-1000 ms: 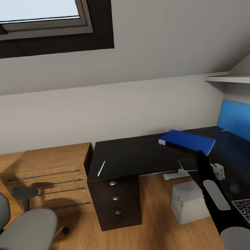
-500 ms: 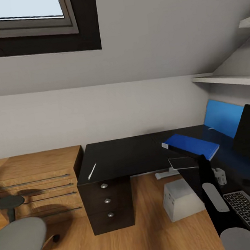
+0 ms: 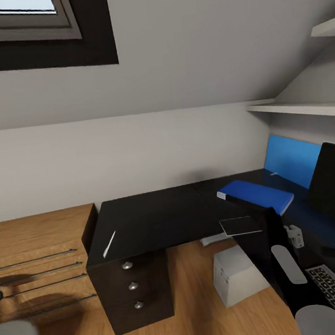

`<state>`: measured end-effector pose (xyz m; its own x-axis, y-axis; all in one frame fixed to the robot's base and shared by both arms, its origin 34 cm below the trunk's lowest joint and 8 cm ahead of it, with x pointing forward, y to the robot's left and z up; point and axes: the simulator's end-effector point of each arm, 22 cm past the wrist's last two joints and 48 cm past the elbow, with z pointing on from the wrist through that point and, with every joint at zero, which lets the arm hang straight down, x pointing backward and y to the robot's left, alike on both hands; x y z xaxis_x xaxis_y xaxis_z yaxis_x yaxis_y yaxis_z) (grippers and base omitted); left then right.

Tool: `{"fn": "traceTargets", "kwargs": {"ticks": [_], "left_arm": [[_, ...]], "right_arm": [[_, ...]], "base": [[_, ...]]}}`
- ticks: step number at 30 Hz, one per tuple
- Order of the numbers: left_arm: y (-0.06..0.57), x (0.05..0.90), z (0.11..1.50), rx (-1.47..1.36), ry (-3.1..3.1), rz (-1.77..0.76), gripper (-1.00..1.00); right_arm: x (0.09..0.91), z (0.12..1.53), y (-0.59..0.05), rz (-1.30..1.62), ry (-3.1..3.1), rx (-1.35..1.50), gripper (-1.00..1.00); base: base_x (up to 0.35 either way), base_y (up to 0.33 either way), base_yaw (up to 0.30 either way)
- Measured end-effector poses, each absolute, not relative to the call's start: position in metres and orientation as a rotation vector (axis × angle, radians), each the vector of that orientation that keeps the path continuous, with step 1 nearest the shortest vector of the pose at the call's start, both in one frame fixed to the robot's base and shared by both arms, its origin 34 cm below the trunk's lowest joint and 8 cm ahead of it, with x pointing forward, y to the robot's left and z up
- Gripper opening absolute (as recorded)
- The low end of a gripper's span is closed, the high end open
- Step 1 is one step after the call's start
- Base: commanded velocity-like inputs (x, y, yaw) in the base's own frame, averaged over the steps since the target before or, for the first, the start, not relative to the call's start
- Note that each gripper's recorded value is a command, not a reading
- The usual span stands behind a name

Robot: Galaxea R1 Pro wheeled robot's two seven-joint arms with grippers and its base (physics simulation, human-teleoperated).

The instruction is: In the bedroom, organize the workspace by keeping the computer under the desk, ensuring the monitor is on the desk, placing the keyboard on the desk next to the monitor, placing the mouse on the desk next to the keyboard, moving the folder from the swivel chair onto the desk next to the mouse, stacking the notebook on top of the folder with the pen on top of the notebook, and positioning the swivel chair next to the desk.

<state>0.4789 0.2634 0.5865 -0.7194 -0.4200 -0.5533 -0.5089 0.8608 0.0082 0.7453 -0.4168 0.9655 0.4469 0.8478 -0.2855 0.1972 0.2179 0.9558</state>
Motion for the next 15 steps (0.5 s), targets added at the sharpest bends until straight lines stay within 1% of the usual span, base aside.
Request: {"fn": "traceTargets", "kwargs": {"ticks": [3, 8, 11, 15], "left_arm": [[0.2634, 0.4788, 0.5865, -0.675, 2.479, 0.215, 1.00], [0.2634, 0.4788, 0.5865, -0.675, 2.480, 0.215, 1.00], [0.2635, 0.4791, 0.5864, -0.675, 2.480, 0.215, 1.00], [0.2637, 0.4791, 0.5863, -0.675, 2.480, 0.215, 1.00]], "right_arm": [[0.7452, 0.9657, -0.4171, 0.589, 1.049, 1.304, -1.00], [0.7451, 0.9654, -0.4175, 0.588, 1.049, 1.305, -1.00], [0.7452, 0.9650, -0.4178, 0.588, 1.049, 1.305, -1.00], [0.7453, 0.9644, -0.4174, 0.588, 1.050, 1.307, -1.00]], "base": [[0.287, 0.000, -0.075], [0.284, 0.000, -0.026], [0.123, 0.000, -0.007], [0.043, 0.000, -0.002]]}}
